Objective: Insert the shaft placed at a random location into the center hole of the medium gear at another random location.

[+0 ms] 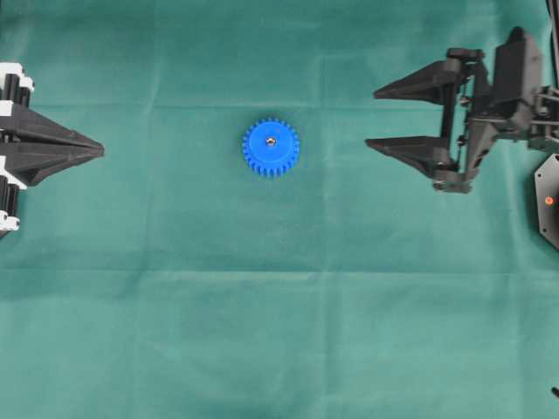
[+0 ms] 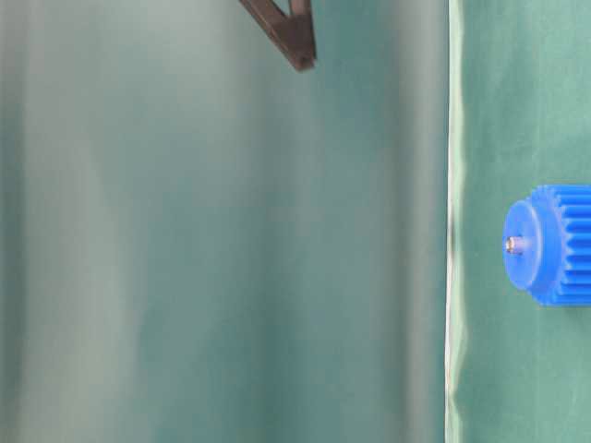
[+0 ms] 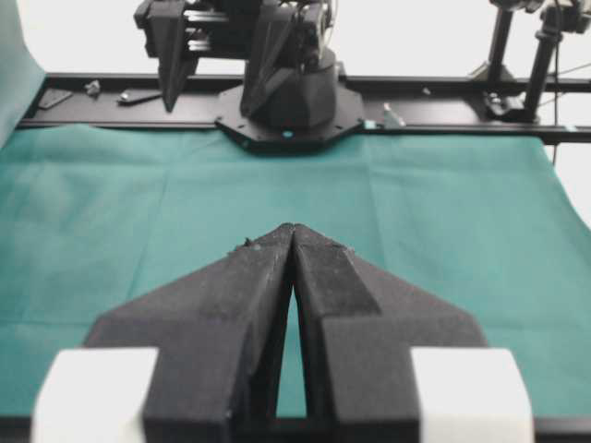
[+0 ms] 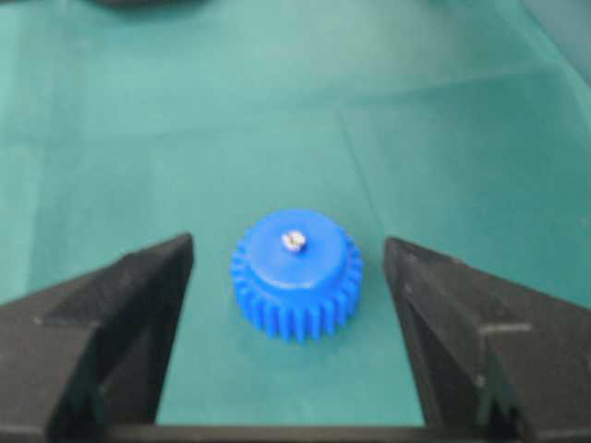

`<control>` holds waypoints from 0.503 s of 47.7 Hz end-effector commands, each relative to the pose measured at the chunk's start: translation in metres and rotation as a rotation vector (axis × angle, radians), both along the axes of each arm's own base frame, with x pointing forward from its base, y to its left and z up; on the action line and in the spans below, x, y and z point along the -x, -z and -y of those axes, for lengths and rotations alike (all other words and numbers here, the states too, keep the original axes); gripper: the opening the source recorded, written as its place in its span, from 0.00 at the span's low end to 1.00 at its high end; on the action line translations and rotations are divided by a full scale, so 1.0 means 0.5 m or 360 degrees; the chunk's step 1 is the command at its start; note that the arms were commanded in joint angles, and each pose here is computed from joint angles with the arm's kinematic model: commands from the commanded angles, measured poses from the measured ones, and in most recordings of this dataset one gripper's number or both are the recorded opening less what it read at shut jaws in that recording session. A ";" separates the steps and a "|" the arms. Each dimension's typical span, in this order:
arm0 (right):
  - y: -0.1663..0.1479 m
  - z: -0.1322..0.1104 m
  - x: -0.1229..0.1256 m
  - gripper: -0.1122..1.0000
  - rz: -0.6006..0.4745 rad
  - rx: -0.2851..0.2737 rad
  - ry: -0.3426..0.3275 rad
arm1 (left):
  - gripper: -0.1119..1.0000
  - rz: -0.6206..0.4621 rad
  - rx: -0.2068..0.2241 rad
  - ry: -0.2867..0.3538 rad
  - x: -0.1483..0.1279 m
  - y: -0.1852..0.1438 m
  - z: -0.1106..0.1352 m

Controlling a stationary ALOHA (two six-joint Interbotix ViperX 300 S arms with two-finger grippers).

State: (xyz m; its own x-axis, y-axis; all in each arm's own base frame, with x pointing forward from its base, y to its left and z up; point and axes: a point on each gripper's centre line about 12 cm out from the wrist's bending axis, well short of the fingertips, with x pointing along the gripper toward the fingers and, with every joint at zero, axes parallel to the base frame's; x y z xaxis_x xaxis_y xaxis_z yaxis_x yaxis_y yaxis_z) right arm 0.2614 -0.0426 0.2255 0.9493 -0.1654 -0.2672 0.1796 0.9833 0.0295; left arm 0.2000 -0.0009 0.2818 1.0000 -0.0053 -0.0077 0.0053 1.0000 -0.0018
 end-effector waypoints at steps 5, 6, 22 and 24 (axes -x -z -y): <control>-0.025 -0.005 0.021 0.85 0.0039 0.0004 -0.0006 | 0.10 0.0039 -0.0002 -0.0001 -0.005 -0.016 0.000; -0.025 -0.005 0.022 0.85 0.0039 0.0006 -0.0007 | 0.10 0.0044 0.0000 -0.0002 -0.005 -0.018 0.000; -0.025 -0.005 0.024 0.85 0.0034 0.0005 -0.0007 | 0.10 0.0046 0.0000 -0.0001 -0.005 -0.017 0.000; -0.025 -0.005 0.024 0.85 0.0034 0.0007 -0.0008 | 0.10 0.0046 0.0000 -0.0002 -0.005 -0.017 0.000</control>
